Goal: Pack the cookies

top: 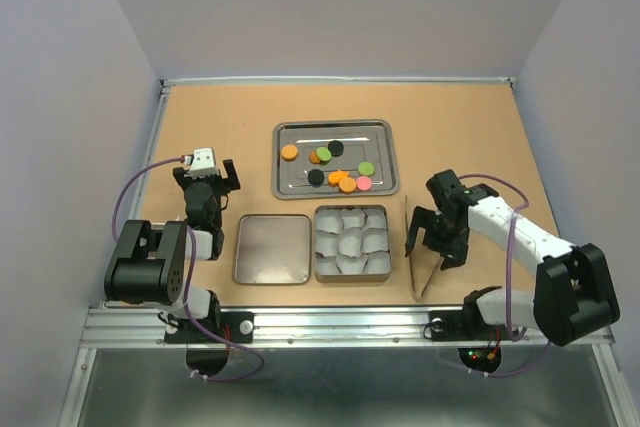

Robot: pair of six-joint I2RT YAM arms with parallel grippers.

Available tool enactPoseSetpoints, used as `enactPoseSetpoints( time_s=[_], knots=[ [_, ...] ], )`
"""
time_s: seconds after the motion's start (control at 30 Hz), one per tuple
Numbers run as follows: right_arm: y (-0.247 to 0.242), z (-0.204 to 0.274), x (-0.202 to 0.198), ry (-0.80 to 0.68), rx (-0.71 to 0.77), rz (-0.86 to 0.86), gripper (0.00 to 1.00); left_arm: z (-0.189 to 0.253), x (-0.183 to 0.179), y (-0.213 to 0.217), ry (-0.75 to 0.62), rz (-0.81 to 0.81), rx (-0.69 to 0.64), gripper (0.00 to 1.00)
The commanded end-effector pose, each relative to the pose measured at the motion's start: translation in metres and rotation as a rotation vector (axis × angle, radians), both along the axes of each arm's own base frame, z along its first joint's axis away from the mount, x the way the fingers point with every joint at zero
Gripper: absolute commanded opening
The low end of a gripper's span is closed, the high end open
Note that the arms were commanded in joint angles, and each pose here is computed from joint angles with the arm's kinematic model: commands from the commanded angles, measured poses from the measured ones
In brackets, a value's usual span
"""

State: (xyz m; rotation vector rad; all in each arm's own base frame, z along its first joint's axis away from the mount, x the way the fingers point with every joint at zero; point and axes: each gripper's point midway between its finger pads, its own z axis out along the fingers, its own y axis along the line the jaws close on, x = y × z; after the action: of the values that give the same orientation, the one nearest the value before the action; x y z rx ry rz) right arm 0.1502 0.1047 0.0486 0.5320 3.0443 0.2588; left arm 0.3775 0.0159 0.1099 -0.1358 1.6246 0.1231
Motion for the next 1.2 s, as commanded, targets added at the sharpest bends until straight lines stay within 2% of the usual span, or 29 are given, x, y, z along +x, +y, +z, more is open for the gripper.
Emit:
enactPoseSetpoints(
  time_s=[0.0,0.43,0.6,0.7,1.03,1.17],
  knots=[
    [0.000,-0.011,0.003,-0.006,-0.033,-0.005,1.00,0.066,0.005,0.002,-0.258,0.005,0.003,0.99],
    [-0.003,-0.032,0.011,-0.022,-0.097,-0.040,1.00,0.066,0.005,0.002,-0.258,0.004,0.002,0.99],
    [-0.007,-0.033,0.022,-0.075,-0.143,-0.074,0.99,0.066,0.005,0.002,-0.258,0.004,0.002,0.99],
    [-0.007,-0.035,0.026,-0.096,-0.154,-0.089,0.91,0.065,0.005,0.002,-0.256,0.004,0.002,0.99],
    [0.001,-0.051,0.015,-0.088,-0.223,-0.010,0.46,0.066,0.005,0.002,-0.258,0.004,0.002,0.99],
    [0.003,-0.054,0.010,-0.068,-0.220,0.013,0.37,0.066,0.005,0.002,-0.258,0.004,0.002,0.99]
  ],
)
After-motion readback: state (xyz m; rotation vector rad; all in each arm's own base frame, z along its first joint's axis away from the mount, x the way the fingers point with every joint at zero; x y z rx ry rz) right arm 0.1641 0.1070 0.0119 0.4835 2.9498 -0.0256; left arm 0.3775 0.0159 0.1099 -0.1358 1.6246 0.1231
